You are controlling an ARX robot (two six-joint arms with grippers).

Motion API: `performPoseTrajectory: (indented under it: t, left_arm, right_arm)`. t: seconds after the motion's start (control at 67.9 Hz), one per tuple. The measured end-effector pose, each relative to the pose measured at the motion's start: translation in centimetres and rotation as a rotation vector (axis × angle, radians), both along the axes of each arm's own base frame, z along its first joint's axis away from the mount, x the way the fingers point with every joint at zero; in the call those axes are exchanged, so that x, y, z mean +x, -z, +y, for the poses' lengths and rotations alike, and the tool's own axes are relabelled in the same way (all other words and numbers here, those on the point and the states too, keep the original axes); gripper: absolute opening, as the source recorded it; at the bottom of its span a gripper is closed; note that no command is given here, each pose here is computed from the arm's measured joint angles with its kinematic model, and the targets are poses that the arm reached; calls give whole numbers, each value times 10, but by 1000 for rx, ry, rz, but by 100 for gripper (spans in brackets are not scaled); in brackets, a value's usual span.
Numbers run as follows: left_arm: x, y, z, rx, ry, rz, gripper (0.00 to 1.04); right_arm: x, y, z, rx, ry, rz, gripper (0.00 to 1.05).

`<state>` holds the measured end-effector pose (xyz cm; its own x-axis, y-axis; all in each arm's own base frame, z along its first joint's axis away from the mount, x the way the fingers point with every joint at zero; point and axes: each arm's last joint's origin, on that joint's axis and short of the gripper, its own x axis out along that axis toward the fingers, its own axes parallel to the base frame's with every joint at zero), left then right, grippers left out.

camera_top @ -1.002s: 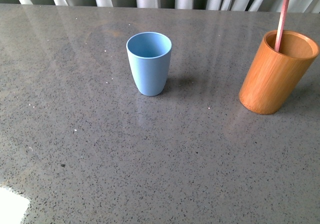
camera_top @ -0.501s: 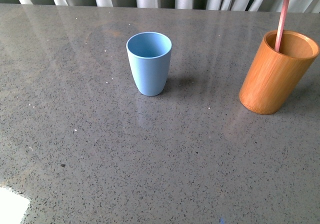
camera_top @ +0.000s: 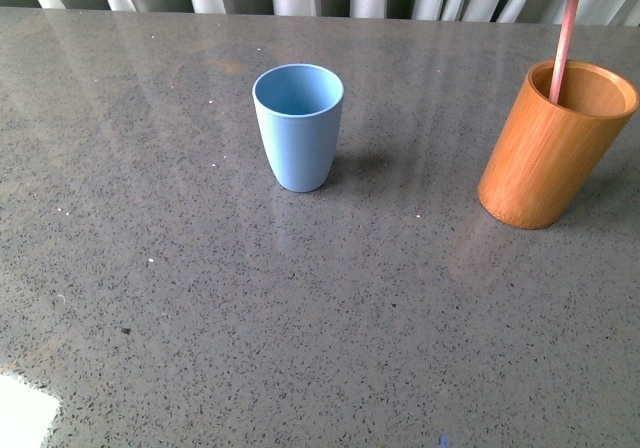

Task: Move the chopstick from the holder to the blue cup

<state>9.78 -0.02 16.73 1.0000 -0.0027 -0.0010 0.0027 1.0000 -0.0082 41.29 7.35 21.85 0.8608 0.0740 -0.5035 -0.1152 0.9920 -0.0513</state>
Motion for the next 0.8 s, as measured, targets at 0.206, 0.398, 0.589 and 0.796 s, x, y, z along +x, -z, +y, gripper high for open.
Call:
performPoseTrajectory:
  t: [0.206, 0.398, 0.589, 0.796]
  left_arm:
    - [0, 0, 0, 0, 0, 0, 96]
    - [0, 0, 0, 0, 0, 0, 96]
    - [0, 0, 0, 0, 0, 0, 96]
    - [0, 0, 0, 0, 0, 0, 96]
  right_arm:
    - [0, -1, 1, 1, 2, 1, 65]
    - [1, -1, 1, 4, 15, 8, 42]
    - [1, 3, 1, -1, 26, 21, 4]
    - [2, 3, 0, 2, 31, 21, 2]
